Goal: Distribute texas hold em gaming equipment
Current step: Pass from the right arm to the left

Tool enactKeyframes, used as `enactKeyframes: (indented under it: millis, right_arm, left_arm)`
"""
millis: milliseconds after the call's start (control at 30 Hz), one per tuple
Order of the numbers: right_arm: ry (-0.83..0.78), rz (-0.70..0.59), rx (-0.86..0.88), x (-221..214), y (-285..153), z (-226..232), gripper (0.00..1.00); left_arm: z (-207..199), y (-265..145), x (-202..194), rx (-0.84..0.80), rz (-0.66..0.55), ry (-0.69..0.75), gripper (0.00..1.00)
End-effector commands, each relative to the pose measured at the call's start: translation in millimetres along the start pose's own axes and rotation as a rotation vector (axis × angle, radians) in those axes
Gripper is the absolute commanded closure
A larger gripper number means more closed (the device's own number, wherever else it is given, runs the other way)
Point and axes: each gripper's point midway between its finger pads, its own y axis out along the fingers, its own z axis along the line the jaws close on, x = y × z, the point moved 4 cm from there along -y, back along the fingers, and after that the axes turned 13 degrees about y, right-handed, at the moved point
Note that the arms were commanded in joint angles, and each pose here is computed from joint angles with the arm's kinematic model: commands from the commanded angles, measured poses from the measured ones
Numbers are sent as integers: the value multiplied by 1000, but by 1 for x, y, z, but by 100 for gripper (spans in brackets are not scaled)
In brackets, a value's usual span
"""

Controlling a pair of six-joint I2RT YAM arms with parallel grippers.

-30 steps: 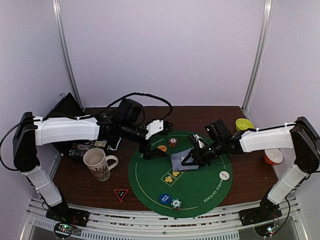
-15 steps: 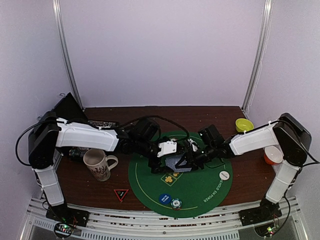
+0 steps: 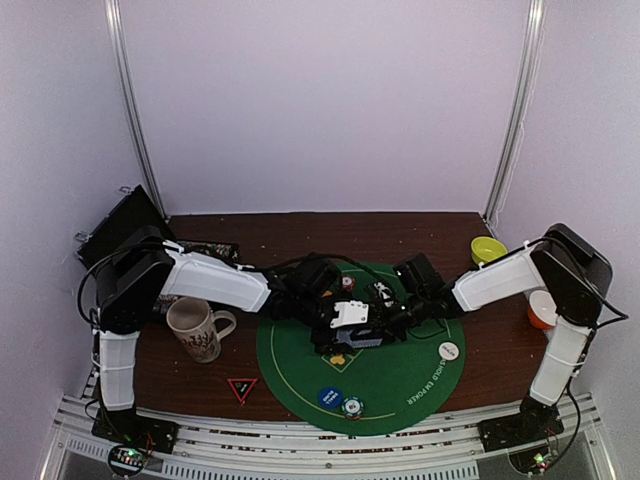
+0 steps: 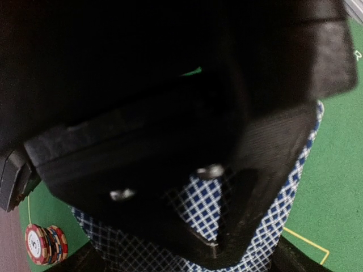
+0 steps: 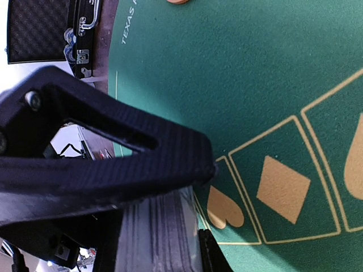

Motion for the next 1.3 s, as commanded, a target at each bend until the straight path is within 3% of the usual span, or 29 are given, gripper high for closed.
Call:
enactKeyframes:
  millis: [0,100,467,600,733,1067,1267]
  right_arm:
    - [-12,5,5,3,5,6,100]
    - [-1,9,-2,4,6,5,100]
    - [11,19,-39,4,8,-2,99]
    - [7,8,-84,5,4,-4,86]
    - [7,-12,-102,6,-2,-6,75]
    - [-41,-62,-184,10,-21,-2,44]
    - [-52,-93,-266,11,-28,-11,40]
  left_arm:
    - [18,5,6,61,-11,8,14]
    - [18,7,10,64,-40,-5,18]
    - [10,14,23,45,-142,-20,13]
    - [2,16,19,14,-137,-38,35]
    - [-9,18,7,-15,-91,-28,40]
    - [-19,22,-8,-39,-30,-23,42]
    - [-14,22,-13,-34,-43,-67,45]
